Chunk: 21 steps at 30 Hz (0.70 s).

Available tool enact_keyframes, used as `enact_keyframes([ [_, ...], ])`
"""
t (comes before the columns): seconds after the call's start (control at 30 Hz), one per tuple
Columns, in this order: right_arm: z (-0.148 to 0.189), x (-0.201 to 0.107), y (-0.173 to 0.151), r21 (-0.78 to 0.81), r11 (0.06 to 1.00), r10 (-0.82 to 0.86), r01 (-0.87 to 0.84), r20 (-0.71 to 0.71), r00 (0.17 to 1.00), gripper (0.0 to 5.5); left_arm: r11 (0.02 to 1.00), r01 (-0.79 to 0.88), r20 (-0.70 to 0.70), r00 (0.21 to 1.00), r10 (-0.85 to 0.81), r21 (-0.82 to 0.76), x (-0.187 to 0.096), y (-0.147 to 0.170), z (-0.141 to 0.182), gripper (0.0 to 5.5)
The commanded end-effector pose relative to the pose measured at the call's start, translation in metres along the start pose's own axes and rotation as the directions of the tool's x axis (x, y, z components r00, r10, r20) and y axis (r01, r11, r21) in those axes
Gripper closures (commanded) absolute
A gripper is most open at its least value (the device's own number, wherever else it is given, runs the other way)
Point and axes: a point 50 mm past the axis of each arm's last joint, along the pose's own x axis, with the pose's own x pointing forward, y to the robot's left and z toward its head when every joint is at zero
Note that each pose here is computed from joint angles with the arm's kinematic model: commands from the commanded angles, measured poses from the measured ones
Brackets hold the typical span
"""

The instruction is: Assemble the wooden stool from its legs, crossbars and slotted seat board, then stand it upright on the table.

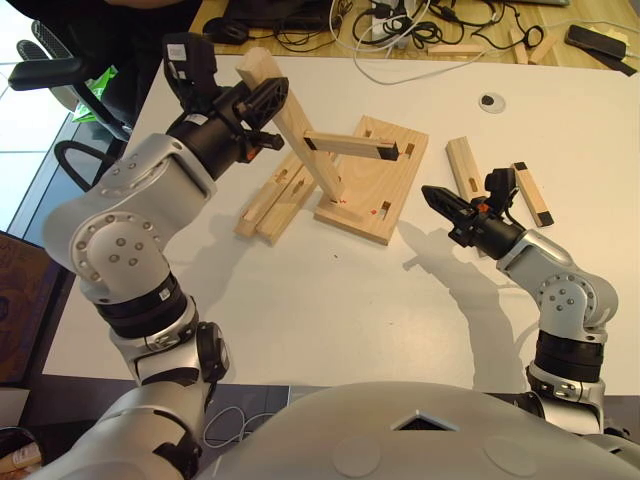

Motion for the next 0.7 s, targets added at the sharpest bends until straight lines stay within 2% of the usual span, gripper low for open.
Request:
enact_keyframes([
  [0.03,0.001,0.0,0.0,-0.002,1.0,-0.002,0.002,0.001,1.0,5.5,0.998,-0.055,-0.068,0.996,0.057,0.022,-0.001,0.003,-0.014,4.48],
  [0.4,0.0,-0.001,0.0,-0.005,1.0,-0.007,0.007,-0.005,1.0,5.5,0.965,-0.245,-0.18,0.957,0.225,-0.093,-0.01,0.012,-0.042,4.48],
  [0.53,0.0,-0.001,0.0,-0.004,1.0,-0.007,0.007,-0.007,1.0,5.5,0.969,-0.225,-0.165,0.964,0.207,-0.102,-0.009,0.003,-0.041,4.48],
  [0.7,0.0,0.001,0.0,0.0,1.0,-0.004,0.004,-0.013,1.0,5.5,0.991,-0.13,-0.143,0.981,0.127,-0.014,0.001,-0.018,-0.037,4.48],
])
